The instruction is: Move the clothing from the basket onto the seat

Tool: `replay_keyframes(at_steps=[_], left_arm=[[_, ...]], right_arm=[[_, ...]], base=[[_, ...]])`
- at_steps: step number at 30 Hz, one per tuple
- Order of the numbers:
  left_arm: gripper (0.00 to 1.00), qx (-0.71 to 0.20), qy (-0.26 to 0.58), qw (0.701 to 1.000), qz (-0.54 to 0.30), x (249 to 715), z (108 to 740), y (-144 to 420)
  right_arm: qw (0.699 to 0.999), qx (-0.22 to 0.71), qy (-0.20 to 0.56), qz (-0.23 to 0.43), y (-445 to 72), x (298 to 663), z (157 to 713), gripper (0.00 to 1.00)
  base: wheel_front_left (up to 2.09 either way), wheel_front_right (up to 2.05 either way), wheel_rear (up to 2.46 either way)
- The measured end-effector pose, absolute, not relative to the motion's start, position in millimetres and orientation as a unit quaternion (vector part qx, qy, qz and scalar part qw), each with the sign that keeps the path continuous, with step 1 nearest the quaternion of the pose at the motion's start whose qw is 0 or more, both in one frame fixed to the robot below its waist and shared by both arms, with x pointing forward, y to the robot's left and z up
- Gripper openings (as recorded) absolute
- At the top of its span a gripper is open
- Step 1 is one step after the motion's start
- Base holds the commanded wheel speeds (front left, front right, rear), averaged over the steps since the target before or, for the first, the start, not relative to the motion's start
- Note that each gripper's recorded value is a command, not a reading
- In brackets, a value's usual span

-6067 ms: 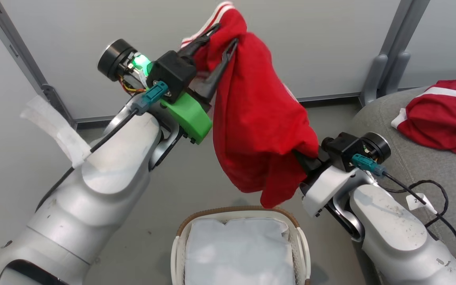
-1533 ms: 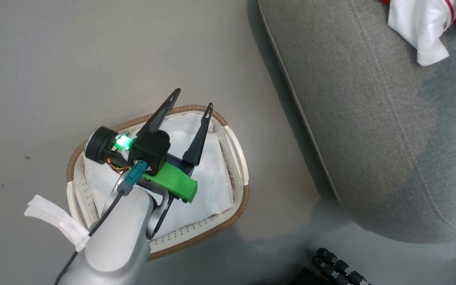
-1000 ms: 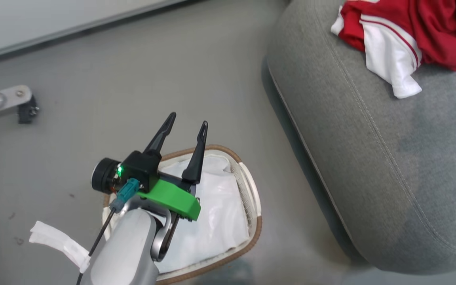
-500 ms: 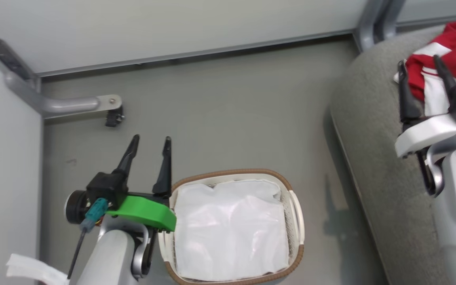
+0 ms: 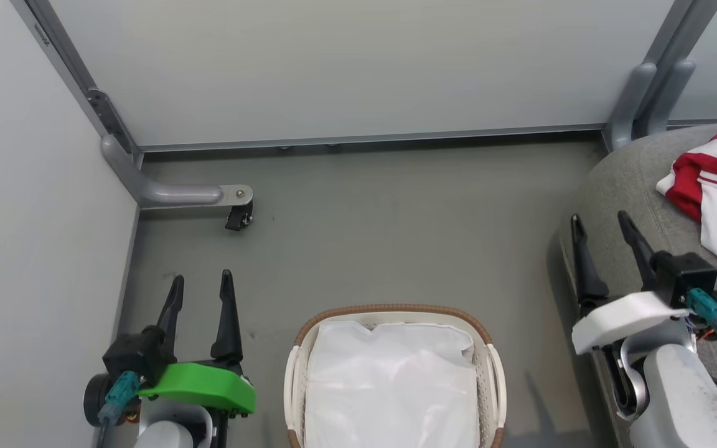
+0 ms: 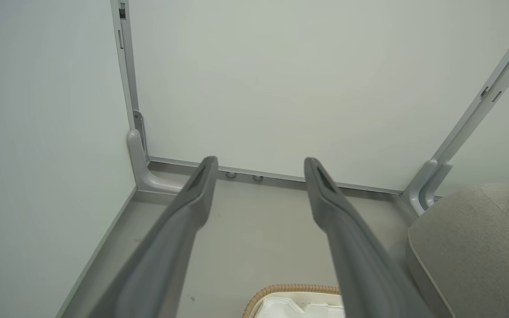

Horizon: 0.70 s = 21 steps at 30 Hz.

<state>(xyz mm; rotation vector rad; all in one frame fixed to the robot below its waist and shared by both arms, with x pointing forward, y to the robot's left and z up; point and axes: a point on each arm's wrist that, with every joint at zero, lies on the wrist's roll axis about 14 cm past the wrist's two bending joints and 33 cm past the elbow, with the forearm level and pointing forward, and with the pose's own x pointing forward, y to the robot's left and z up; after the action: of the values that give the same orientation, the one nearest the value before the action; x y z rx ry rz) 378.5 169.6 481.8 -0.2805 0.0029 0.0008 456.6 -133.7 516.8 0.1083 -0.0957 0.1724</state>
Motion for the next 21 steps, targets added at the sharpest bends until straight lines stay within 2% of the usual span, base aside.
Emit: replay_keyframes(at_steps=[10,21], left_arm=[[1.00,-0.148,0.011,0.989,-0.009,356,476,159],[1.00,-0.148,0.016,0.989,-0.015,354,474,154]], right_arm=[[0.995,0.069,-0.034,0.067,-150,414,504,1.00],[0.995,0.076,-0.028,0.050,-161,401,499,1.00]], base=[[0.00,0.00,0.00],[0.00,0.00,0.00]])
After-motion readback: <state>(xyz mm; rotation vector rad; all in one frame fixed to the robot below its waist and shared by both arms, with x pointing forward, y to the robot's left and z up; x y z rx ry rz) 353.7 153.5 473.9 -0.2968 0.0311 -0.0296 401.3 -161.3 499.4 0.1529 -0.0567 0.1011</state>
